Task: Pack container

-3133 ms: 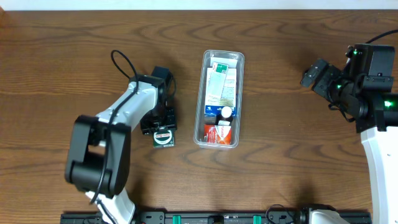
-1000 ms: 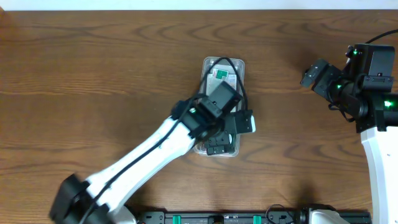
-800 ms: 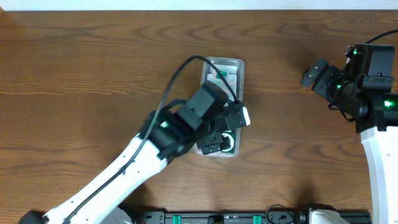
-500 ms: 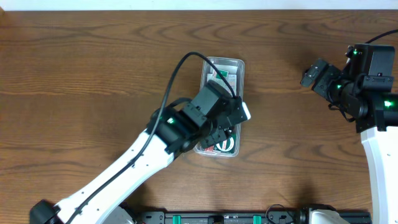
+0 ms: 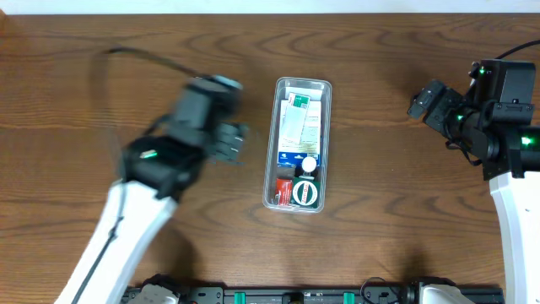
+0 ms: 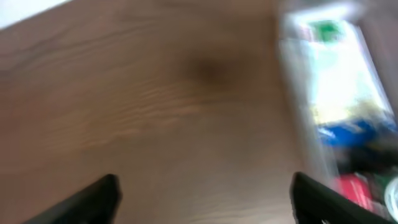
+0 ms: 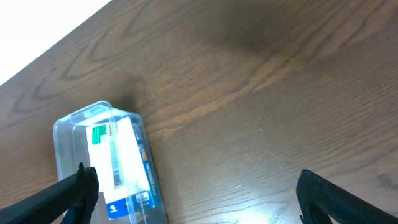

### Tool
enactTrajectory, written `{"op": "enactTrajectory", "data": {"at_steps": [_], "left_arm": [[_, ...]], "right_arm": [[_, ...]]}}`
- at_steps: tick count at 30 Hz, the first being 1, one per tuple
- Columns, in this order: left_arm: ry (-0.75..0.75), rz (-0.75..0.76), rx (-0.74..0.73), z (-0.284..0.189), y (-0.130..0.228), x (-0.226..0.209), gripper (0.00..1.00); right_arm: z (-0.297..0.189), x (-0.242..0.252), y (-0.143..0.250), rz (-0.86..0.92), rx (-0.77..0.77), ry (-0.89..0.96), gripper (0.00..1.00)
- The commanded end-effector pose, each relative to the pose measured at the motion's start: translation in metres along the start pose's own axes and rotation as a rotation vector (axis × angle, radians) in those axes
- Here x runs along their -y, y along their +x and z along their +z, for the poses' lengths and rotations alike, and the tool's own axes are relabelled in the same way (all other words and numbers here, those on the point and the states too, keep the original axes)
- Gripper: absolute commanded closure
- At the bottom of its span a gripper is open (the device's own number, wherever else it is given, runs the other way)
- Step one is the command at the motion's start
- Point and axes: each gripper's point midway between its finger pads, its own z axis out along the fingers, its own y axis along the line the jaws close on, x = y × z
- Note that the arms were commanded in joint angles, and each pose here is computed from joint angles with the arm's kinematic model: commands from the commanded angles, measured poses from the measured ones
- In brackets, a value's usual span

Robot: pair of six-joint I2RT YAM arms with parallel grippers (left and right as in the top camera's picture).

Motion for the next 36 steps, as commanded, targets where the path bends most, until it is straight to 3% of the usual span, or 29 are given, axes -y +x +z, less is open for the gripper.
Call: {"op": "enactTrajectory", "data": {"at_steps": [1, 8, 25, 31, 36], "left_arm": [[-0.108, -0.246, 0.024, -0.016, 0.006, -0.047, 0.02], [-0.2, -0.348, 0.012, -0.027, 0.021, -0.089, 0.02], [-0.2, -0.349, 0.009, -0.027, 0.021, -0.09, 0.02], [-0.2, -0.349, 0.009, -0.027, 0.021, -0.09, 0.02], [-0.2, -0.349, 0.01, -0.027, 0.021, -0.09, 0.02]], "right_arm": [[-0.001, 0.0, -0.002, 0.01, 0.005, 0.001, 0.01], [-0.001, 0.0, -0.002, 0.01, 0.005, 0.001, 0.01], [-0.015, 0.002, 0.0, -0.023, 0.027, -0.003, 0.01], [-0.06, 0.019, -0.015, -0.056, 0.297, 0.013, 0.01], [-0.079, 0.021, -0.01, -0.233, 0.544, -0.063, 0.01]]}}
